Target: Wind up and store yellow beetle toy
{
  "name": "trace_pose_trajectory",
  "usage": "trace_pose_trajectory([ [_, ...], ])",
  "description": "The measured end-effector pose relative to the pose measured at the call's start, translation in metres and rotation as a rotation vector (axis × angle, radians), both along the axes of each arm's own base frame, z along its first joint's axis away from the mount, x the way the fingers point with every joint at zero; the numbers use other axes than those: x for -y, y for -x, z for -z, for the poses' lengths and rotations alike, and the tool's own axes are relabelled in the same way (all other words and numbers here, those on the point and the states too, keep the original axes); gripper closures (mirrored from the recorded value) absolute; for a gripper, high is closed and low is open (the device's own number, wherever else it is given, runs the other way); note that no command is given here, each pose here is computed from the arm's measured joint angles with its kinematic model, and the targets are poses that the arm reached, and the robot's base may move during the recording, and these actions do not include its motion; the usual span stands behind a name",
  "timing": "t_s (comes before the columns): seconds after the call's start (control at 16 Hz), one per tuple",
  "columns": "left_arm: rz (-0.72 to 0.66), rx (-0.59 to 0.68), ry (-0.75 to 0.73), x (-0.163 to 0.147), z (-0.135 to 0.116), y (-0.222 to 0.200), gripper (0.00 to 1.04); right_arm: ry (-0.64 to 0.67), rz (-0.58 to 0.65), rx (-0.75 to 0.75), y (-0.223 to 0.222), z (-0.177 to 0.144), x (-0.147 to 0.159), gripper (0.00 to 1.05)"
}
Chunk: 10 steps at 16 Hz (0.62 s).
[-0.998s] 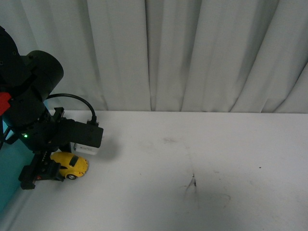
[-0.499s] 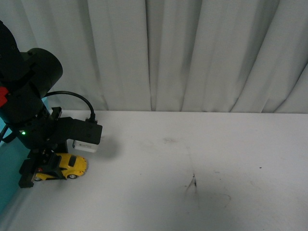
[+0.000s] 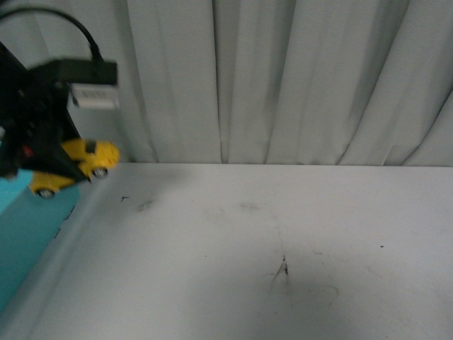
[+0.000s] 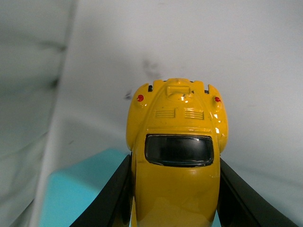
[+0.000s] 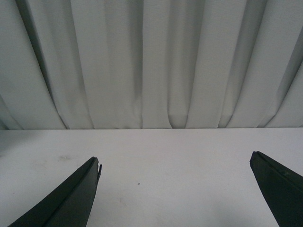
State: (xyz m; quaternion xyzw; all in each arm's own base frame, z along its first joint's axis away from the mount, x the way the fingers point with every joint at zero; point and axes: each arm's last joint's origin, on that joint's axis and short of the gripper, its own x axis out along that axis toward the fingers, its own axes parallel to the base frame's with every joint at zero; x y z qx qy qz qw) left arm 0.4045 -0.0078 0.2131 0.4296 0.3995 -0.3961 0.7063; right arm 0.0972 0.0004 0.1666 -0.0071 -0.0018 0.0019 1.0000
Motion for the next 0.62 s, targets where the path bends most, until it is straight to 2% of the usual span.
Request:
trace_pose_trajectory([
  [0.06, -0.064, 0.029, 0.017, -0.016, -0.018, 0.0, 0.64, 0.0, 0.0, 0.0, 0.0, 0.0, 0.0, 0.06],
  [0.19, -0.168, 0.072, 0.03, -0.045, -0.038, 0.002, 0.64, 0.0, 0.0, 0.0, 0.0, 0.0, 0.0, 0.06],
  [0.25, -0.26, 0.088, 0.054, -0.07, -0.047, 0.006, 0.64, 0.0, 0.0, 0.0, 0.0, 0.0, 0.0, 0.06],
  [0.5, -0.466, 0.155, 0.092, -0.121, -0.048, 0.022, 0.64, 0.0, 0.0, 0.0, 0.0, 0.0, 0.0, 0.06],
  [0.62, -0.604, 0.152, 0.076, -0.145, -0.03, 0.037, 0.64, 0.0, 0.0, 0.0, 0.0, 0.0, 0.0, 0.06],
])
